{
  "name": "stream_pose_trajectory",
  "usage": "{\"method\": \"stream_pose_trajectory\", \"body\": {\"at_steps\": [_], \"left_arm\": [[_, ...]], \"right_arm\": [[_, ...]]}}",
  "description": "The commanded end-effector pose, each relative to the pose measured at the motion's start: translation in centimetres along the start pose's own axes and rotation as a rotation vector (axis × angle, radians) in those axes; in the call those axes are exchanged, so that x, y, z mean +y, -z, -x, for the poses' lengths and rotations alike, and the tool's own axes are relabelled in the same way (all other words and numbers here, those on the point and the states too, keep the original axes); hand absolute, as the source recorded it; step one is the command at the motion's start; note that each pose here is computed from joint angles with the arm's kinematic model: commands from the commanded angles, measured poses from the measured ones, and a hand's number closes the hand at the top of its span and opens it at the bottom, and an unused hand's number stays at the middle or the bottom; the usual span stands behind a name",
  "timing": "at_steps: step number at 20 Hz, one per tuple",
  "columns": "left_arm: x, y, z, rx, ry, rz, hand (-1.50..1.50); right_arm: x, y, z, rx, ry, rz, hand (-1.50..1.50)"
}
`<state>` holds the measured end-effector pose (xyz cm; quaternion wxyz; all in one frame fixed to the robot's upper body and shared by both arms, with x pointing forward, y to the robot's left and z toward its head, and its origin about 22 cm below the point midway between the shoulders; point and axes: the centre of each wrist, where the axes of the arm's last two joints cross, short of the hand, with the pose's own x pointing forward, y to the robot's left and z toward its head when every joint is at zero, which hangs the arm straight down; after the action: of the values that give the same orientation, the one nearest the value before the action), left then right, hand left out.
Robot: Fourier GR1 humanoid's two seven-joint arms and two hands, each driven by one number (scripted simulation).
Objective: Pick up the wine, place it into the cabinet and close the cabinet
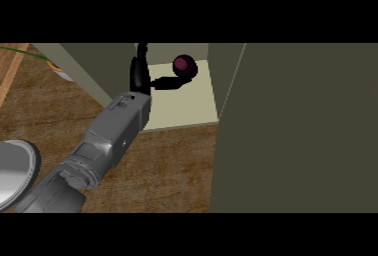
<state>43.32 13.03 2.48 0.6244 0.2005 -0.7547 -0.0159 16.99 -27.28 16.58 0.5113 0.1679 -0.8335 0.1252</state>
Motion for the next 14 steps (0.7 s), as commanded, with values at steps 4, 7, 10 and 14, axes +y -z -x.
{"method": "stream_pose_trajectory", "body": {"at_steps": [4, 7, 10, 14], "left_arm": [[-1.3, -0.2, -1.0, -0.013, -0.061, 0.023, -1.50], [-1.1, -0.1, -0.9, -0.035, -0.085, 0.042, -1.50], [-2.8, -1.3, -1.3, -0.053, -0.105, 0.046, -1.50], [-2.7, -1.9, -0.2, -0.091, -0.169, 0.055, -1.50]], "right_arm": [[0.0, -0.2, -0.1, 0.001, -0.012, -0.005, -1.50], [0.9, 0.1, -0.2, 0.006, -0.001, -0.008, -1.50], [0.4, 0.4, 0.2, 0.006, 0.000, -0.021, -1.50], [0.0, -0.2, -1.0, 0.001, -0.004, 0.019, -1.50]]}}
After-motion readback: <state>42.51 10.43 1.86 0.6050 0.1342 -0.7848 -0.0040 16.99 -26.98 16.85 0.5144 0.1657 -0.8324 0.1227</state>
